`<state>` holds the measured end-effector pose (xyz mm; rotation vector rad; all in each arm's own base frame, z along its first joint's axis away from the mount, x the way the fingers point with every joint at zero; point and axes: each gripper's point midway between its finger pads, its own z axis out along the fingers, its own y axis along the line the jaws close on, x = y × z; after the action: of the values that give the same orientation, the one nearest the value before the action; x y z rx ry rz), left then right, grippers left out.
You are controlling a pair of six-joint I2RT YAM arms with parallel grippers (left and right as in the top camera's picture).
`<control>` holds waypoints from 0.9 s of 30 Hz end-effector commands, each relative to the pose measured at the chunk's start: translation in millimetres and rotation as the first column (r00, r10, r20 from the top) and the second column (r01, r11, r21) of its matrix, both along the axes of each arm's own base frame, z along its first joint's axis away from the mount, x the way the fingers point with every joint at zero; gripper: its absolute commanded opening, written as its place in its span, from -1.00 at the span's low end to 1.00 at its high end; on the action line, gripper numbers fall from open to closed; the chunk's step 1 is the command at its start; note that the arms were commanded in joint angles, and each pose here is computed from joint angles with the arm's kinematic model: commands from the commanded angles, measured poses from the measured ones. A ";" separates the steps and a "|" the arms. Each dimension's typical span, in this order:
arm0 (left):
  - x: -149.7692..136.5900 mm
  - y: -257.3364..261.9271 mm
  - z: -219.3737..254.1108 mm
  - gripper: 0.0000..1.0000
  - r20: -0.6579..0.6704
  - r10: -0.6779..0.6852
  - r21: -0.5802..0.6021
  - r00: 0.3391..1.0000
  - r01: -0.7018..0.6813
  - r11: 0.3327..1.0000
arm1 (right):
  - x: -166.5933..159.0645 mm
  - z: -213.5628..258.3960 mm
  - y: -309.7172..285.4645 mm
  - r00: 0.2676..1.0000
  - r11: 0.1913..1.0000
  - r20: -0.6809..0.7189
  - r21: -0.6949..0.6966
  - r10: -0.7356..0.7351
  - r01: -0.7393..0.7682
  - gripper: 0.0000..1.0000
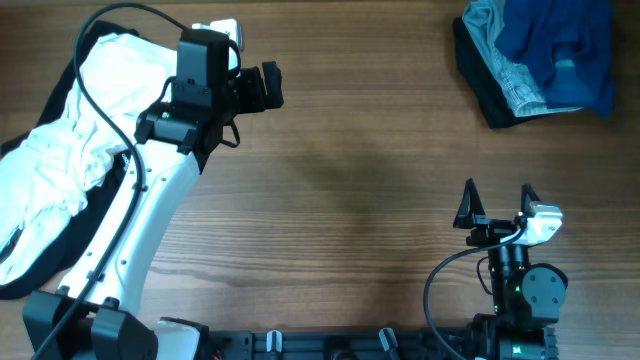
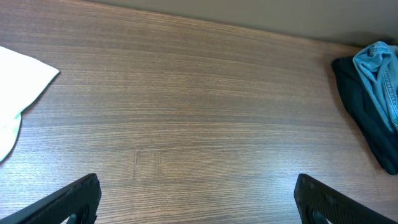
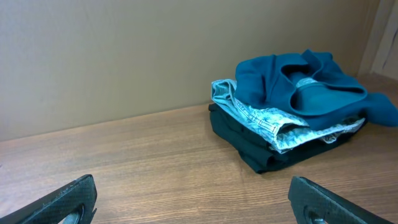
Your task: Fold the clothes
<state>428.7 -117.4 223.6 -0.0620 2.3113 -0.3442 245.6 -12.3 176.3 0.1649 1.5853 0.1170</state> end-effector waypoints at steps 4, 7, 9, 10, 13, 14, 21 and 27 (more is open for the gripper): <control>1.5 2.5 0.0 1.00 0.006 -0.002 0.016 1.000 0.002 1.000 | 0.2 -1.1 3.6 1.000 1.000 0.008 -0.020 0.020 -0.020 1.00; 1.5 2.5 0.0 1.00 0.006 -0.002 0.016 1.000 0.002 1.000 | 0.2 -1.1 3.6 1.000 1.000 0.008 -0.019 0.020 -0.020 0.99; -1.8 5.5 -4.5 0.99 -0.015 0.007 0.030 1.000 -0.006 1.000 | 0.2 -1.1 3.6 1.000 1.000 0.008 -0.019 0.020 -0.020 0.99; -3.0 6.4 -2.3 1.00 -0.012 0.009 0.031 1.000 -0.009 0.999 | 0.2 -1.1 3.6 1.000 1.000 0.008 -0.019 0.020 -0.020 0.99; -27.0 40.2 3.4 1.00 -0.011 0.107 0.102 0.994 -0.105 0.989 | 0.2 -1.1 3.6 1.000 1.000 0.008 -0.020 0.020 -0.020 0.99; -32.3 55.2 4.1 1.00 0.008 0.140 0.096 0.990 -0.140 0.986 | 0.2 -1.1 3.6 1.000 1.000 0.008 -0.020 0.020 -0.020 1.00; -97.7 125.4 2.5 1.00 0.348 0.254 -0.106 0.902 -0.232 0.967 | 0.2 -1.1 3.6 1.000 1.000 0.008 -0.020 0.019 -0.019 0.99; -152.0 130.1 -28.9 1.00 0.549 0.268 -0.138 0.792 -0.231 0.963 | 0.2 -1.1 3.6 1.000 1.000 0.008 -0.020 0.020 -0.020 1.00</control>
<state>290.3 14.8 212.7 -0.2849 1.7016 -0.2505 246.0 -12.1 174.4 0.1636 1.5843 0.1175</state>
